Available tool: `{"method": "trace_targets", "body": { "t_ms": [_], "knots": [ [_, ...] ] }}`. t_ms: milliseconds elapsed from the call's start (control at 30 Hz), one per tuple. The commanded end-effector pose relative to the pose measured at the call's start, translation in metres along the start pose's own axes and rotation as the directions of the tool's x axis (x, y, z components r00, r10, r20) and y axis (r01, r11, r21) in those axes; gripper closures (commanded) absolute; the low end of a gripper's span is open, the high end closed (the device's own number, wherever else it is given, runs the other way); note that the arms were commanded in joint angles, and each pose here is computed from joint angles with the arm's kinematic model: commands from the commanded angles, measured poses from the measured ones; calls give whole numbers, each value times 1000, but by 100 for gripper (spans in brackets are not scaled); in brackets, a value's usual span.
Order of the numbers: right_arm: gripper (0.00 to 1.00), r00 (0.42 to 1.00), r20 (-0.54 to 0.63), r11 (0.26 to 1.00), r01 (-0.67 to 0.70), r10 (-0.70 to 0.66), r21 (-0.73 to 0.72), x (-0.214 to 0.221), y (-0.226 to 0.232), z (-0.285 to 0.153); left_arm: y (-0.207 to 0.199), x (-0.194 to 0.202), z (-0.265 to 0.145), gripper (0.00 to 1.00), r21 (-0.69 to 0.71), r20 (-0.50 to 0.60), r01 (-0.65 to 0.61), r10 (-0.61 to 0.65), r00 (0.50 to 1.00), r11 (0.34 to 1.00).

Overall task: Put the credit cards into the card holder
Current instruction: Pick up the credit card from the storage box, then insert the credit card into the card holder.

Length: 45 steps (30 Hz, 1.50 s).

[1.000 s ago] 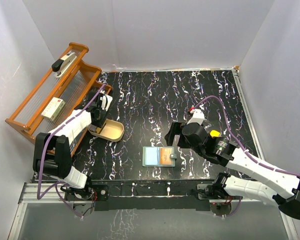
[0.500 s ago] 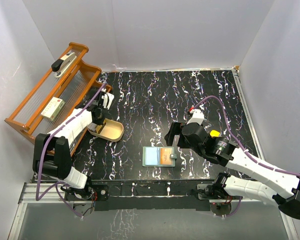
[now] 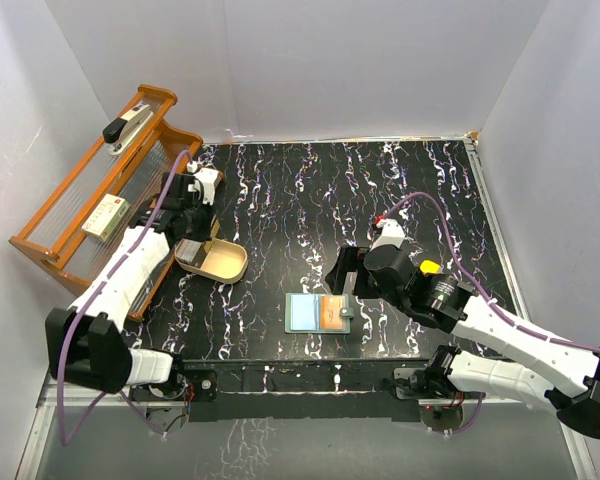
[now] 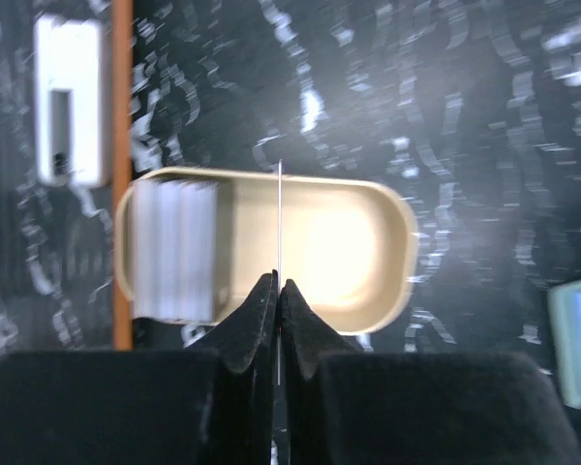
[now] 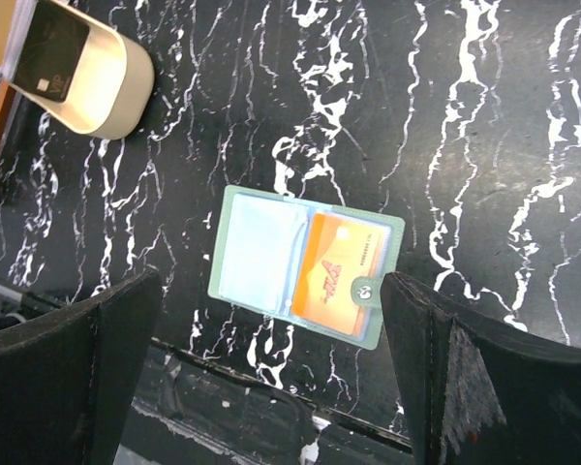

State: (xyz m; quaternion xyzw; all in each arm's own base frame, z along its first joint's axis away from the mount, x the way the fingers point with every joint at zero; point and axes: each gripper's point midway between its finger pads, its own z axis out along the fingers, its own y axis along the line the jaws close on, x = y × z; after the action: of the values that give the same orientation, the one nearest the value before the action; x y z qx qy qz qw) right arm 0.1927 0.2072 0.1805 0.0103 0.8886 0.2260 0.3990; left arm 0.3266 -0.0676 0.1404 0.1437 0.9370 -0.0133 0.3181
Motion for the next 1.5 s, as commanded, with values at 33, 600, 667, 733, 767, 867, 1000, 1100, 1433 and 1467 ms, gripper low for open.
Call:
{"method": "trace_targets", "body": {
  "t_ms": [33, 600, 667, 733, 767, 867, 1000, 1100, 1433, 1467],
  "knots": [
    [4, 999, 30, 986, -32, 37, -161, -18, 38, -10, -62, -23, -43, 100, 334, 122, 129, -178, 976, 934],
    [64, 971, 26, 778, -173, 236, -604, -49, 126, -47, -163, -40, -148, 100, 867, -83, 329, -542, 836, 375],
    [63, 966, 19, 753, -188, 257, -631, -51, 132, -48, -169, -39, -158, 100, 886, -97, 327, -558, 824, 328],
    [61, 962, 8, 736, -203, 272, -645, -53, 138, -48, -176, -36, -164, 100, 898, -106, 321, -560, 822, 302],
    [61, 961, 3, 726, -208, 278, -655, -55, 141, -49, -179, -34, -166, 100, 901, -109, 319, -558, 823, 293],
    [60, 959, -13, 701, -217, 284, -679, -57, 150, -50, -191, -27, -167, 100, 909, -139, 324, -543, 828, 262],
    [60, 956, -21, 688, -227, 294, -689, -60, 156, -47, -206, -20, -171, 100, 922, -188, 336, -533, 825, 193],
    [59, 952, -27, 691, -241, 305, -682, -60, 156, -45, -211, -19, -175, 100, 931, -199, 328, -535, 821, 158],
    [54, 936, -20, 736, -289, 351, -612, -59, 139, -38, -212, -19, -177, 100, 929, -179, 322, -540, 822, 181],
    [52, 933, -11, 741, -293, 360, -605, -60, 136, -39, -212, -19, -178, 100, 930, -177, 320, -540, 823, 183]
  ]
}}
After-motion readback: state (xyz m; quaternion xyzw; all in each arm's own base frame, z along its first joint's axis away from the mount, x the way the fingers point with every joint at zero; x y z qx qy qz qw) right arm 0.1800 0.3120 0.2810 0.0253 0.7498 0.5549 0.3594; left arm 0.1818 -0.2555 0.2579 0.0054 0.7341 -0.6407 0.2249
